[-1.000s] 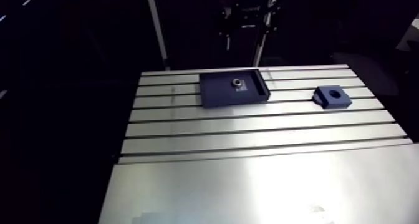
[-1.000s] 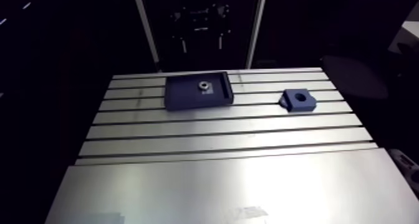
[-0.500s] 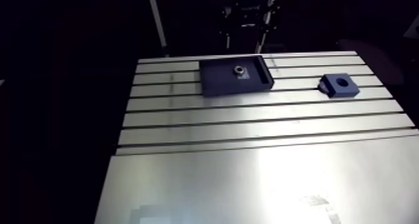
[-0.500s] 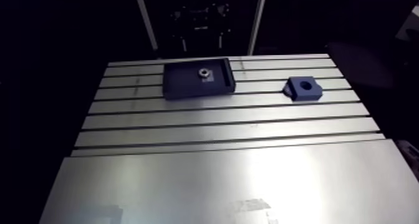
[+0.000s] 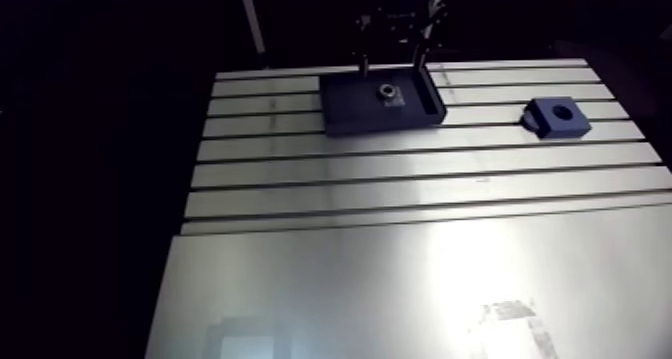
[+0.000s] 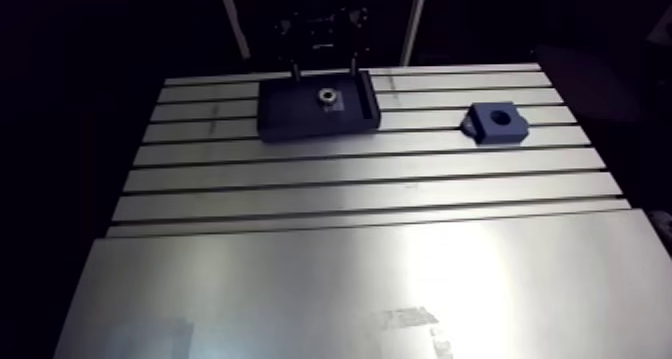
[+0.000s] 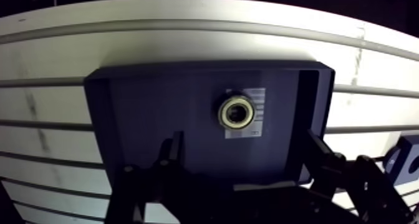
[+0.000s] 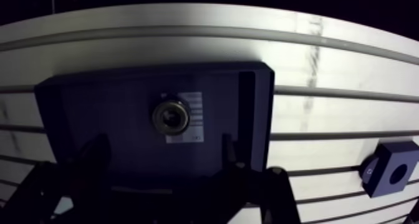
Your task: Pick up the bearing and press it into the housing until flush.
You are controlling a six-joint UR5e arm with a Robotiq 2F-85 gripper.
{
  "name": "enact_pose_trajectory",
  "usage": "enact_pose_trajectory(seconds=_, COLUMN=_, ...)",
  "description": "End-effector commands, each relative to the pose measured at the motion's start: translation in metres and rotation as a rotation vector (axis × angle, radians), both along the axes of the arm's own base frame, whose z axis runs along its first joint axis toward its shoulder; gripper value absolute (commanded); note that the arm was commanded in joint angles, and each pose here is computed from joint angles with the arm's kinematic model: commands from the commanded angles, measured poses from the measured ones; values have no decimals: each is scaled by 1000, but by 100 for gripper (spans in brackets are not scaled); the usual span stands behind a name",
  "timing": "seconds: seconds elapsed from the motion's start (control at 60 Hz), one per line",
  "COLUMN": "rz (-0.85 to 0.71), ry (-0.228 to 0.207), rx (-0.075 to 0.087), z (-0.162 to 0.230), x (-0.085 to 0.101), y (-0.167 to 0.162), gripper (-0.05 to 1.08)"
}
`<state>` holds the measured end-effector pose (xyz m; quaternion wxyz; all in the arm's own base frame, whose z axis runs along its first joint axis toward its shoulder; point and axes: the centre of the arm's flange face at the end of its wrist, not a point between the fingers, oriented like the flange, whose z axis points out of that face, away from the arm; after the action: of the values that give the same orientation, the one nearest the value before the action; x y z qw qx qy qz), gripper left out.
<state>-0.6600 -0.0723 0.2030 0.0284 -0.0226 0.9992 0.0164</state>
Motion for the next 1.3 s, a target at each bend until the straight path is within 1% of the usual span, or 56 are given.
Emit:
enact_pose_trajectory(seconds=0.017, rz=1, ry=-12, rx=-1, z=-14, x=0, y=-1, gripper=12)
enact_pose_trajectory(seconds=0.1, rz=1, ry=-18, rx=-1, z=-20, x=-1, y=-1, gripper=14)
enact_pose_trajectory(seconds=0.167, rz=0, ry=-14, rx=-1, z=-21, x=-1, y=0, gripper=15)
enact_pose_trajectory(seconds=0.217, rz=0, ry=-12, rx=-1, z=-22, x=-2, y=0, gripper=18)
enact_pose_trajectory(seconds=0.35, rz=0, ry=-11, rx=-1, z=-22, x=-2, y=0, gripper=21)
enact_pose_trajectory(seconds=0.45, rz=-2, ry=-15, rx=1, z=-24, x=-3, y=2, gripper=25)
enact_pose_trajectory(seconds=0.55, rz=-3, ry=-21, rx=0, z=-29, x=-3, y=3, gripper=26)
enact_pose_trajectory(seconds=1.017, rz=-5, ry=-22, rx=0, z=-29, x=-4, y=5, gripper=33)
enact_pose_trajectory(seconds=1.1, rz=-3, ry=-23, rx=0, z=-30, x=-3, y=3, gripper=37)
enact_pose_trajectory(seconds=1.3, rz=-1, ry=-23, rx=0, z=-31, x=-3, y=2, gripper=40)
